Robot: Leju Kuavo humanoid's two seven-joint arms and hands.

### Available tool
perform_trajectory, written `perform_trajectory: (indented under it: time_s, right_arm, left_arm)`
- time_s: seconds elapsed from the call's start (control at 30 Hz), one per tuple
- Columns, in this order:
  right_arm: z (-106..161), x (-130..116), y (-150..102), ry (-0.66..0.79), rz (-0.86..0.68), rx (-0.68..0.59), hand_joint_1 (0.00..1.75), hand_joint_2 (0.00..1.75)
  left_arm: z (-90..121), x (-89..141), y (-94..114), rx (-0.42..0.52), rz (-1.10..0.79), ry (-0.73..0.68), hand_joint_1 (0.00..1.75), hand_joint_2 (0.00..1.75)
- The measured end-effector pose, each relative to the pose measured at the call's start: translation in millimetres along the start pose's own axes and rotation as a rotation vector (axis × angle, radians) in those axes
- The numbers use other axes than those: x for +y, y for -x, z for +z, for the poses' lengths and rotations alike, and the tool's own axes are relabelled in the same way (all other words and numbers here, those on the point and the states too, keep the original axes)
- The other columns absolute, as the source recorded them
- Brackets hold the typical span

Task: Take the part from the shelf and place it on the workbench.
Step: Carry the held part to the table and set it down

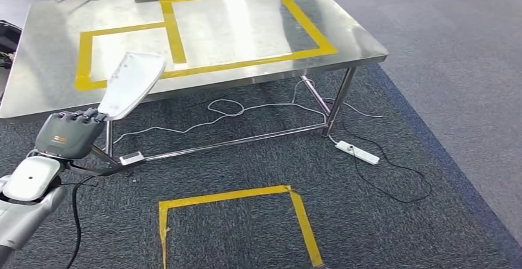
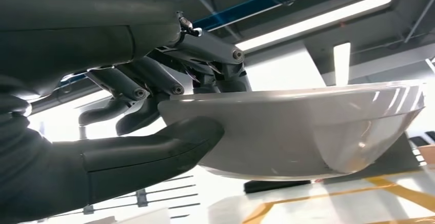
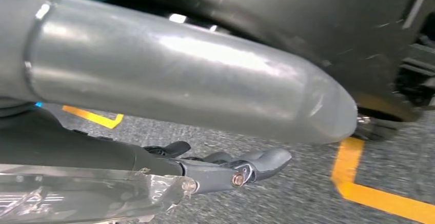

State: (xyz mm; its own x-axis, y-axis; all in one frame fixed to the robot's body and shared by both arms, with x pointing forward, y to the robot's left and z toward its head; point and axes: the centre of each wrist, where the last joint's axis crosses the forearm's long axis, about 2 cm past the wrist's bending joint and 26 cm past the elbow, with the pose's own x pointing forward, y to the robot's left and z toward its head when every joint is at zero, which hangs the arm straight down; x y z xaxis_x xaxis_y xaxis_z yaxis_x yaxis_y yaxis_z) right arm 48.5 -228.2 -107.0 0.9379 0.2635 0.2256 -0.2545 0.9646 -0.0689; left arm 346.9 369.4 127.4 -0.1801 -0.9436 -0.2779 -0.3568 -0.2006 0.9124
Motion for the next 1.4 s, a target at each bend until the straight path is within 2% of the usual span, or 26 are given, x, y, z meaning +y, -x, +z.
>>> perform_trajectory:
  time_s: [0.27, 0.57, 0.9, 1.1, 1.4]
  right_arm:
    - [0.7, 1.5, 5.6, -0.003, 0.001, 0.011, 0.0, 0.0]
    - [0.4, 0.9, 3.0, 0.001, -0.002, 0.006, 0.0, 0.0]
    - [0.8, 1.6, 6.1, 0.0, -0.003, 0.015, 0.0, 0.0]
    - [0.1, 0.1, 0.9, 0.001, 0.001, 0.004, 0.0, 0.0]
    - [0.4, -0.5, 5.8, 0.002, 0.01, 0.011, 0.0, 0.0]
  left_arm:
    - [6.6, -3.8, -3.5, 0.003, -0.014, 0.012, 1.75, 1.75]
    - [4.0, -2.5, -1.5, 0.027, -0.02, 0.002, 1.75, 1.75]
    - [13.5, -11.1, -2.7, 0.032, -0.015, 0.044, 1.75, 1.75]
    - [11.3, -10.1, -0.1, 0.049, -0.002, 0.039, 1.75, 1.75]
    - [13.4, -11.6, -2.5, 0.046, 0.033, 0.043, 1.75, 1.75]
